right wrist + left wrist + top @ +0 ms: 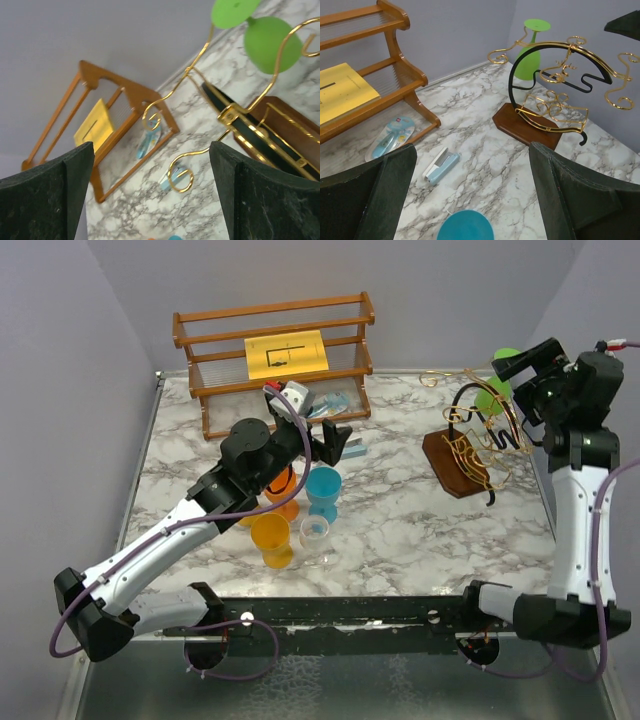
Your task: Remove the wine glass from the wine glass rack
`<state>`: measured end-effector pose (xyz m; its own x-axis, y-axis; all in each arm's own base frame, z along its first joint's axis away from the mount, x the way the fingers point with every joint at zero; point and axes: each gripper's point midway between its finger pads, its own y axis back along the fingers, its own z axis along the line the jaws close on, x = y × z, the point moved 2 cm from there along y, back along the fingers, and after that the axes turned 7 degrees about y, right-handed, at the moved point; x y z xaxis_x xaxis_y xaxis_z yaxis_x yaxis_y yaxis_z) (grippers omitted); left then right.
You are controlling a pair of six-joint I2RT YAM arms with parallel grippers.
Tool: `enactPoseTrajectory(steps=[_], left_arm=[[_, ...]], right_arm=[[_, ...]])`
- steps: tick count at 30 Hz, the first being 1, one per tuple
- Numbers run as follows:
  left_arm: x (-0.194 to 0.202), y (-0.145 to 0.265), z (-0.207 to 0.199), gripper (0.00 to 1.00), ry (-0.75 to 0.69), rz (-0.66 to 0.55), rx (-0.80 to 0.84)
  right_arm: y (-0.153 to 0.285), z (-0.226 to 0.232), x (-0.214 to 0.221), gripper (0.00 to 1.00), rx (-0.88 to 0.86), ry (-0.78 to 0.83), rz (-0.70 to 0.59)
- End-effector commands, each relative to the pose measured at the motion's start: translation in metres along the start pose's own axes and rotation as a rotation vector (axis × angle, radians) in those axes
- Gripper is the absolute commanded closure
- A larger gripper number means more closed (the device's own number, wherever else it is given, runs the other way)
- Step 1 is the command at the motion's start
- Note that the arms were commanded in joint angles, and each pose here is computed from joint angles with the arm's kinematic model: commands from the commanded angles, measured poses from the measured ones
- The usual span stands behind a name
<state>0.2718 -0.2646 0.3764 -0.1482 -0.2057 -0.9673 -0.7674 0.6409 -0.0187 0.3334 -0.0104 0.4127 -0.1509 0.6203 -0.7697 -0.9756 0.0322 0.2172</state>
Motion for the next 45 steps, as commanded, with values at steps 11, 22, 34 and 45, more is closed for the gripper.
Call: enactPoseTrajectory(steps=[11,22,34,45], left_arm=[[-0.006,0.0,0.005,0.03,-0.116,-0.087,0.025],[-0.006,-0.006,0.033,0.03,-0.075,-0.092,-0.021],[-0.009,-0.007,0.042,0.03,-0.047,-0.099,-0.027],[-0.007,-0.009,0.046,0.03,-0.045,-0.091,-0.033]], right_arm=[[-0.095,-0.056,-0.037,0.06,0.321,0.004,-0.127],[-0.116,-0.065,-0.036,0.07,0.331,-0.015,-0.126],[-0.137,-0.076,-0.027,0.15,0.334,-0.146,-0.054],[-0.16,-0.096,-0.018,0.31,0.384,-0.241,-0.017]])
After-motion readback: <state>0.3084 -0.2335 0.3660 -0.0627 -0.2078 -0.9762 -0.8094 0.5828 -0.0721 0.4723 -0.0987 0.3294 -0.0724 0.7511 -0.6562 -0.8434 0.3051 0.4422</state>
